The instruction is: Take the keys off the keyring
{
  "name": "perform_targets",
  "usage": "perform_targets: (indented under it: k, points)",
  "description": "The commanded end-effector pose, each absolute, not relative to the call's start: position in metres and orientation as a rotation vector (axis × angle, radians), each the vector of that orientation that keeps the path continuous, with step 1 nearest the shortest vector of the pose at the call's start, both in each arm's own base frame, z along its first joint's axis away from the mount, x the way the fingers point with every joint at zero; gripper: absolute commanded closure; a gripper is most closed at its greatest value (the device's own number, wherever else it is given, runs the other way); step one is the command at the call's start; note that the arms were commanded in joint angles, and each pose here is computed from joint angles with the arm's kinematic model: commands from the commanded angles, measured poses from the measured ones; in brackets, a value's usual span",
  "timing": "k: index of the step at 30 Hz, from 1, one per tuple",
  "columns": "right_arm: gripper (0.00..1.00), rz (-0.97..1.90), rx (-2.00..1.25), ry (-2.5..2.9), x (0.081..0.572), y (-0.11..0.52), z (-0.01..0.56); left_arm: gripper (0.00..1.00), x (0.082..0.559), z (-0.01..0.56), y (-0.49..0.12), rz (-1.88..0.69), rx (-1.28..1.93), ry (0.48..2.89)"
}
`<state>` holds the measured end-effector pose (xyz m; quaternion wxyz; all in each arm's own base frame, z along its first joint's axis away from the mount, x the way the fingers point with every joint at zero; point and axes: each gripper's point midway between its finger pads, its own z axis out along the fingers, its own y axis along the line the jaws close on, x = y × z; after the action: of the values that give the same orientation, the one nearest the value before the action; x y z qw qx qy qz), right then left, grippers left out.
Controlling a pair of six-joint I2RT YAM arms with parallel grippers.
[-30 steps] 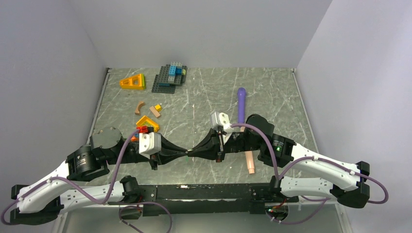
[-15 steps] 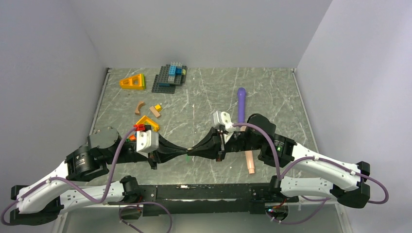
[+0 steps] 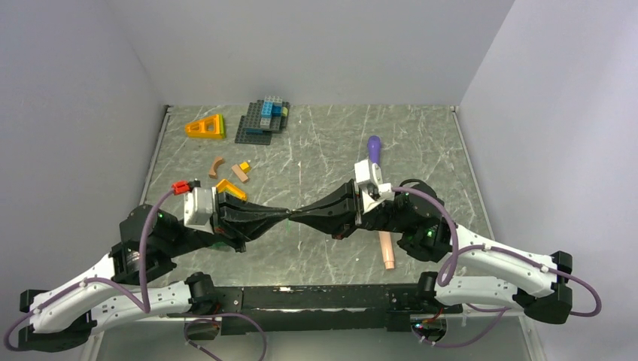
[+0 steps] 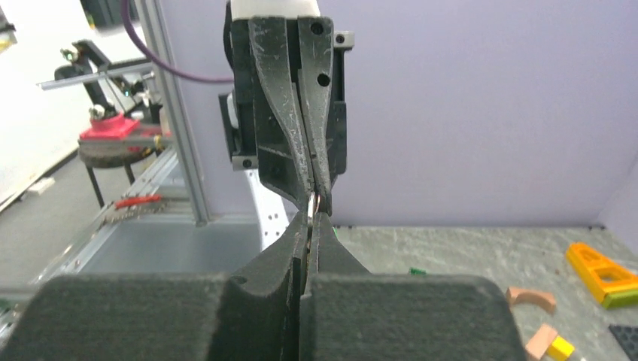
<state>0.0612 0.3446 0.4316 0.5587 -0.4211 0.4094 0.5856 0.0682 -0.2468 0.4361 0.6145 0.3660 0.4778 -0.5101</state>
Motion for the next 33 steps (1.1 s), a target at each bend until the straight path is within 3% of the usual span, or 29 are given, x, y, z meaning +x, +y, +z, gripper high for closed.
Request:
perform_targets:
  k: [1, 17, 25, 26, 33]
  points:
    - [1.00, 1.432, -0.863, 0.765, 0.057, 0.340, 0.481, 1.00, 0.078, 0.452, -0.252, -1.213, 0.719, 1.054]
    - [1.00, 1.474, -0.801, 0.609, 0.051, 0.339, 0.524, 1.00, 0.080, 0.483, -0.238, -1.286, 0.549, 0.923]
    - [1.00, 1.477, -0.800, 0.651, 0.053, 0.337, 0.513, 1.00, 0.090, 0.476, -0.240, -1.280, 0.494, 0.969]
    - [1.00, 1.468, -0.799, 0.670, 0.055, 0.337, 0.509, 0.98, 0.090, 0.474, -0.241, -1.271, 0.508, 0.985]
    - [1.00, 1.413, -0.794, 0.786, 0.062, 0.324, 0.475, 0.45, 0.089, 0.462, -0.231, -1.200, 0.571, 1.043]
